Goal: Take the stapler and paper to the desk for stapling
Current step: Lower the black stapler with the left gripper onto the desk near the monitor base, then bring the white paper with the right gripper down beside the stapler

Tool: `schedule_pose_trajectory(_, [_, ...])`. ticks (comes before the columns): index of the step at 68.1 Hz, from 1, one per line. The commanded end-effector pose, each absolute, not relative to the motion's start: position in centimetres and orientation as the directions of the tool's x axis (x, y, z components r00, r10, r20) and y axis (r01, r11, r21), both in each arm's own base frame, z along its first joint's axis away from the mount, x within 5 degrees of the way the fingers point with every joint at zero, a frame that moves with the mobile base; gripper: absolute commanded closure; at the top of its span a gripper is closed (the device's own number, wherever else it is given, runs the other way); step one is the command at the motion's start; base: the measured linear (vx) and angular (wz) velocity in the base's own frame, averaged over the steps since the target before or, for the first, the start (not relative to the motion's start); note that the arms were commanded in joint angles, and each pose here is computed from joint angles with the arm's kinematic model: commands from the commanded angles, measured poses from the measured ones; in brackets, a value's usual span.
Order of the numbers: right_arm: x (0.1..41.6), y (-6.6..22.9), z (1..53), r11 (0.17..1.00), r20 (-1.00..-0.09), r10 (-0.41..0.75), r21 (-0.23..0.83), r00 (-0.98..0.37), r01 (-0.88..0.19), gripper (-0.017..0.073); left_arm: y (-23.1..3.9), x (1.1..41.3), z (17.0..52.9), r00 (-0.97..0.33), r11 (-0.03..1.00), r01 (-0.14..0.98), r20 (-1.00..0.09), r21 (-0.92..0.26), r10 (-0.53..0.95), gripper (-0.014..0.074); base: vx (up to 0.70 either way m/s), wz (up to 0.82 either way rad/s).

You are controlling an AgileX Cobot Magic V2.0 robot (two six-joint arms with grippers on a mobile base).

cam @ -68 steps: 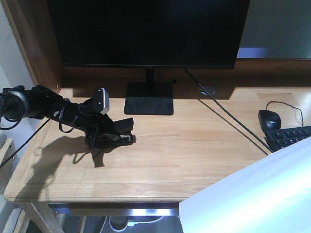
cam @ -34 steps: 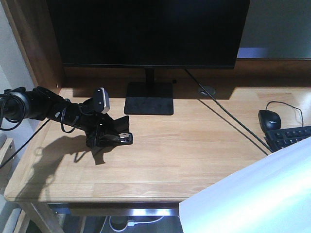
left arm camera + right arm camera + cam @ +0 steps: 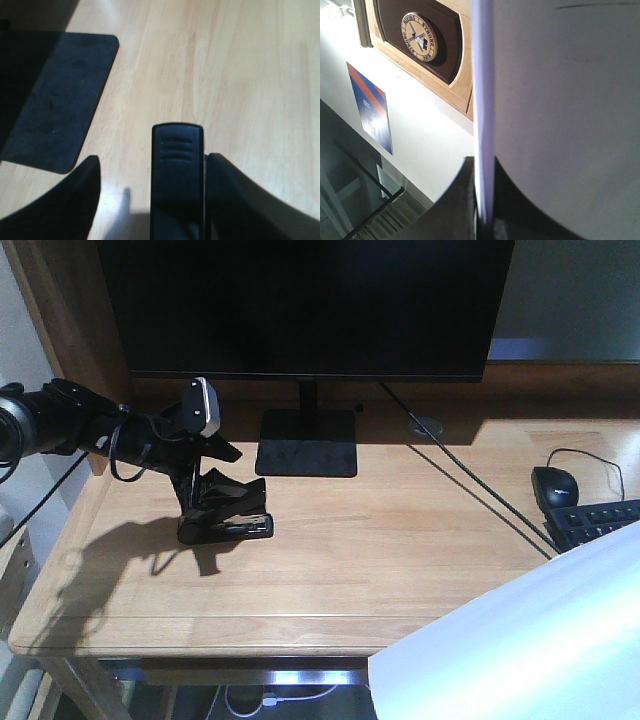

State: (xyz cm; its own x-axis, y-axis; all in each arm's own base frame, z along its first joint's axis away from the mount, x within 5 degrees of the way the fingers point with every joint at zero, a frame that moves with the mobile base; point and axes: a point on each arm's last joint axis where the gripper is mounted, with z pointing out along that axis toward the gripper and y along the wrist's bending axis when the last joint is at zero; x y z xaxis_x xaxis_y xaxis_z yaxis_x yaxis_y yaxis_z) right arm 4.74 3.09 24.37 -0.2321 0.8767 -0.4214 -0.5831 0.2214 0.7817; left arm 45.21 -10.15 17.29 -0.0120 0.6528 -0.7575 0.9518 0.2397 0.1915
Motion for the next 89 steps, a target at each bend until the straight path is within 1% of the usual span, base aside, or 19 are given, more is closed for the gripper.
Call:
schedule_pose_trajectory(1, [4.6, 3.2, 24.7, 0.208, -0.426, 0.876, 0.754, -0.224, -0.623, 0.0561, -10.5, 44.9, 21.7, 0.027, 0.266, 0.937, -0.803, 0.228, 0.595, 0.026, 0.0, 0.0])
schedule_pose_trajectory(7, [4.6, 3.2, 24.7, 0.208, -0.426, 0.876, 0.754, -0.224, -0.623, 0.0561, -10.6, 44.8, 21.6, 0.028, 0.252, 0.942, -0.798, 0.222, 0.601, 0.0367, 0.0, 0.0])
schedule_pose_trajectory(15, [4.6, 3.2, 24.7, 0.208, -0.426, 0.876, 0.754, -0.224, -0.623, 0.0561, -10.8, 44.5, 20.7, 0.021, 0.212, 0.96, -0.802, 0.183, 0.597, 0.0538, 0.0, 0.0])
schedule_pose_trajectory(19, [4.6, 3.2, 24.7, 0.208, -0.426, 0.876, 0.754, -0.224, -0.623, 0.0561, -10.7, 44.5, 20.5, 0.026, 0.197, 0.963, -0.792, 0.182, 0.609, 0.0603, 0.0, 0.0])
schedule_pose_trajectory(24, [4.6, 3.2, 24.7, 0.208, -0.426, 0.876, 0.754, -0.224, -0.623, 0.0561, -10.6, 44.4, 20.2, 0.033, 0.182, 0.965, -0.777, 0.188, 0.628, 0.0602, 0.0, 0.0])
schedule_pose_trajectory(43, [4.6, 3.2, 24.7, 0.208, -0.426, 0.876, 0.754, -0.224, -0.623, 0.0561, -10.7, 44.3, 20.3, 0.033, 0.171, 0.969, -0.782, 0.178, 0.622, 0.0601, 0.0, 0.0])
schedule_pose_trajectory(89, [4.6, 3.2, 24.7, 0.208, -0.426, 0.876, 0.754, -0.224, -0.623, 0.0561, -10.7, 44.3, 20.3, 0.033, 0.171, 0.969, -0.782, 0.178, 0.622, 0.06, 0.0, 0.0])
